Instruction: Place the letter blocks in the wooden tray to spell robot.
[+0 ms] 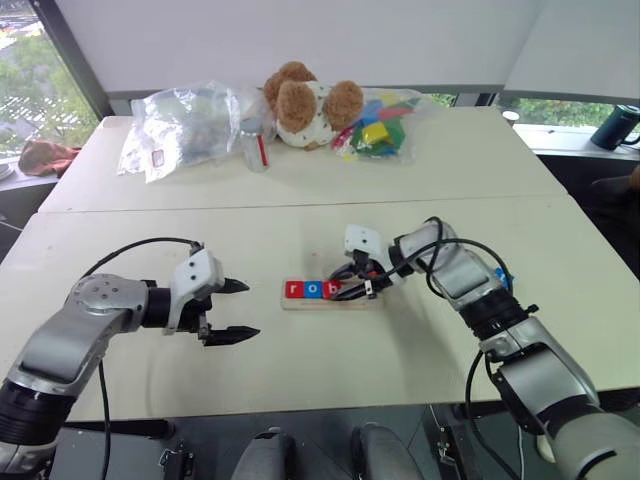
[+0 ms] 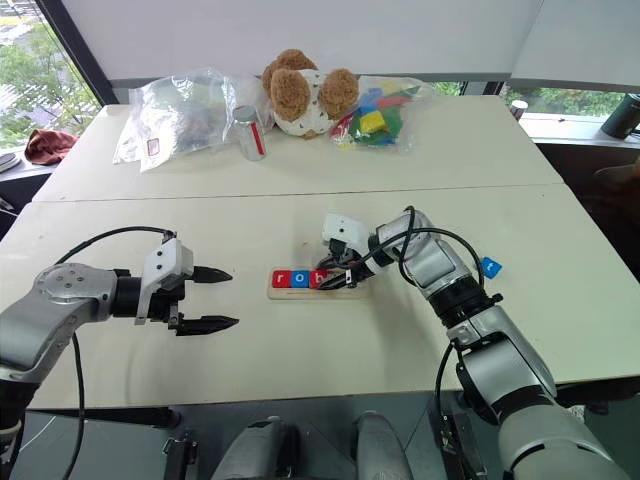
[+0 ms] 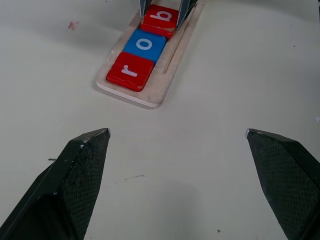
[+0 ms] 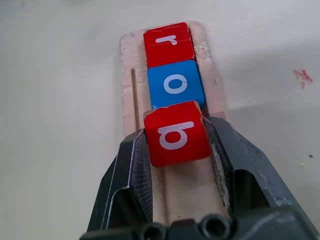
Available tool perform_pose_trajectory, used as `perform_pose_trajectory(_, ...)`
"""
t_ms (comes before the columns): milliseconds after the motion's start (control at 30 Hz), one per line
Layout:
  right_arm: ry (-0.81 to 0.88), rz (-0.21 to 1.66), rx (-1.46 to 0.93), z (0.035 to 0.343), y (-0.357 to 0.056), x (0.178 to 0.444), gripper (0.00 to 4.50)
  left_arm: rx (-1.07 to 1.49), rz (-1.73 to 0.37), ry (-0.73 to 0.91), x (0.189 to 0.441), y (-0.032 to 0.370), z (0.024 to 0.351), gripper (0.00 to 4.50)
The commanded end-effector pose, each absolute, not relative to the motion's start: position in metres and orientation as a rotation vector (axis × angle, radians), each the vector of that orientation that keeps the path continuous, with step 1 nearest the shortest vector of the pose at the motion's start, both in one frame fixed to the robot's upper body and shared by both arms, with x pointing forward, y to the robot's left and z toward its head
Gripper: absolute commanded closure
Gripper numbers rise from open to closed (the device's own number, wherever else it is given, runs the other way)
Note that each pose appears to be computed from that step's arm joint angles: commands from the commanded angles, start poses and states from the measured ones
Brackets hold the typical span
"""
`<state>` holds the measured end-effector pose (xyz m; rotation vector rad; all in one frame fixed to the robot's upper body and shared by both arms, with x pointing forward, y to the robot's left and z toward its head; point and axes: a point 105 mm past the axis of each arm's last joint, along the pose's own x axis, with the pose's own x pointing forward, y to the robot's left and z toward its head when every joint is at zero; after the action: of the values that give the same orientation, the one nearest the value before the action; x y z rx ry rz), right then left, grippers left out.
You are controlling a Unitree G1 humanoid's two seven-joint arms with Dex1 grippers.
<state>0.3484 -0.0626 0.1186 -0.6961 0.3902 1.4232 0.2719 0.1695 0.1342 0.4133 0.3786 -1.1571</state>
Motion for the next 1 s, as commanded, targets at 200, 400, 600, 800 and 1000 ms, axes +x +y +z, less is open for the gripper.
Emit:
perform_pose_trajectory(200, 0.362, 1.403, -0.708, 0.125, -0.061, 0.351, 3.31, 0.44, -1.167, 0.336, 0.273, 0.164, 0.142, 0.0)
perform_pose_trajectory(400, 0.367, 1.417, -0.699, 0.122, -0.059, 0.348, 3.31, 0.44, -1.165, 0.33, 0.275, 0.163, 0.143, 0.0)
perform_pose_trajectory(600, 0.365, 1.403, -0.695, 0.12, -0.058, 0.348, 0.16, 0.444, -1.158, 0.331, 0.278, 0.165, 0.142, 0.0)
perform_pose_trajectory(800, 0.298, 1.345, -0.646, 0.141, -0.056, 0.356, 0.03, 0.445, -1.153, 0.33, 0.278, 0.166, 0.142, 0.0)
perform_pose_trajectory(1000, 0.161, 0.961, -0.533, 0.196, -0.104, 0.389, 0.03, 0.404, -1.181, 0.274, 0.272, 0.154, 0.154, 0.0)
